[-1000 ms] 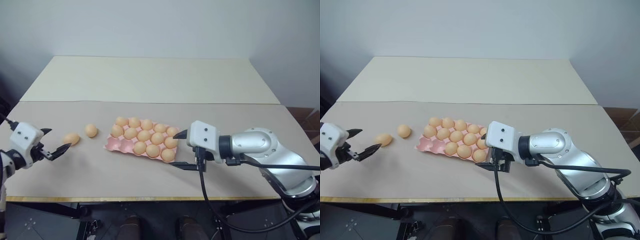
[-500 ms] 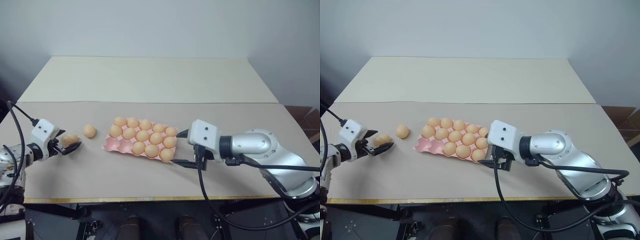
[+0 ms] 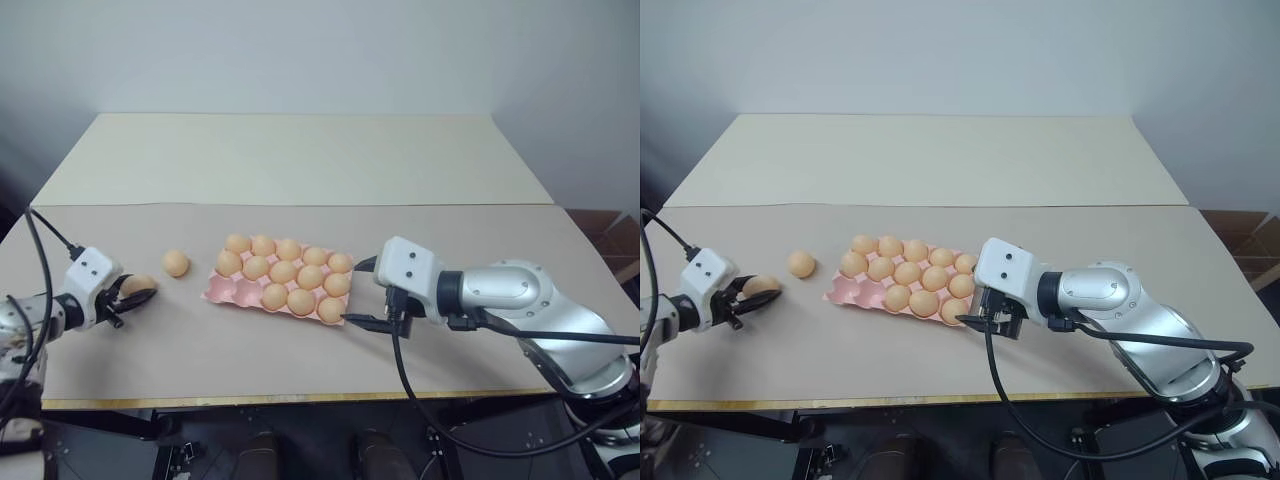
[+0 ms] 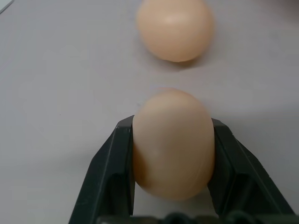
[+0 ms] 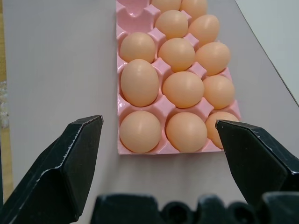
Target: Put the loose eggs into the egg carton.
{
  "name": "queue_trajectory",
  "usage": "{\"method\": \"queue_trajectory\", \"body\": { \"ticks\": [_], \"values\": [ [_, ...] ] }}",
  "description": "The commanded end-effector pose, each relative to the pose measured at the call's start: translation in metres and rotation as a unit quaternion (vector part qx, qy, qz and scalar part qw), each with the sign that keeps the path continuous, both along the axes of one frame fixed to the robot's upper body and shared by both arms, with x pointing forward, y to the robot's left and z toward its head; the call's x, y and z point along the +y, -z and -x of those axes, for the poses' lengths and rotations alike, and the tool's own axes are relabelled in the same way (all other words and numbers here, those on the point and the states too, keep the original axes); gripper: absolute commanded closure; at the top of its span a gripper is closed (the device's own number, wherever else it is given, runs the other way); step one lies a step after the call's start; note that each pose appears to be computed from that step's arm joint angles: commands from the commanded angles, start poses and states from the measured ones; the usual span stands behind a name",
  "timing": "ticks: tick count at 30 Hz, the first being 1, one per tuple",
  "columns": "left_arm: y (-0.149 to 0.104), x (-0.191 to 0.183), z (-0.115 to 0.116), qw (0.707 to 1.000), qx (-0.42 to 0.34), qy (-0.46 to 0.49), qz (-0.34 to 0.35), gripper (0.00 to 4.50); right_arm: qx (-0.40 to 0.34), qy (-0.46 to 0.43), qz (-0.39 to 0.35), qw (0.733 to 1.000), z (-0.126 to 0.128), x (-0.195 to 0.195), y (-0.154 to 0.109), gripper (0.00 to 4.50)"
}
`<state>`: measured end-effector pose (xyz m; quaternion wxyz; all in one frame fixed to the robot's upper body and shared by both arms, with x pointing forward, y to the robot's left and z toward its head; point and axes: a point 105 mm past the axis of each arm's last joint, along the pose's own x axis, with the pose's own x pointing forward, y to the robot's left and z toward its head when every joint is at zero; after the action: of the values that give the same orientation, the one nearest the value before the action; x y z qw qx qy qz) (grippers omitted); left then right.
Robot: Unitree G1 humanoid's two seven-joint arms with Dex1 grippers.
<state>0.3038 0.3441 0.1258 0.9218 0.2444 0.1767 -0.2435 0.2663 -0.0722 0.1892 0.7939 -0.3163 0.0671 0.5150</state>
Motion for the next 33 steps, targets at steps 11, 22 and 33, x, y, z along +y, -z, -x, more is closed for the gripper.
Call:
{"method": "queue_trajectory", "body": {
  "ticks": [11, 22, 33],
  "values": [
    [-0.084, -0.105, 0.017, 0.932, -0.126, 0.272, 0.205, 2.83, -0.047, 0.019, -0.006, 0.999, 0.004, -0.007, -0.019, 0.0],
    [-0.057, -0.157, -0.015, 0.907, -0.09, 0.353, 0.211, 2.83, -0.069, 0.059, -0.014, 0.996, 0.006, -0.016, -0.029, 0.0],
    [-0.05, -0.164, -0.021, 0.898, -0.07, 0.386, 0.2, 1.0, -0.077, 0.081, -0.024, 0.993, 0.004, -0.017, -0.03, 0.0]
  ]
}}
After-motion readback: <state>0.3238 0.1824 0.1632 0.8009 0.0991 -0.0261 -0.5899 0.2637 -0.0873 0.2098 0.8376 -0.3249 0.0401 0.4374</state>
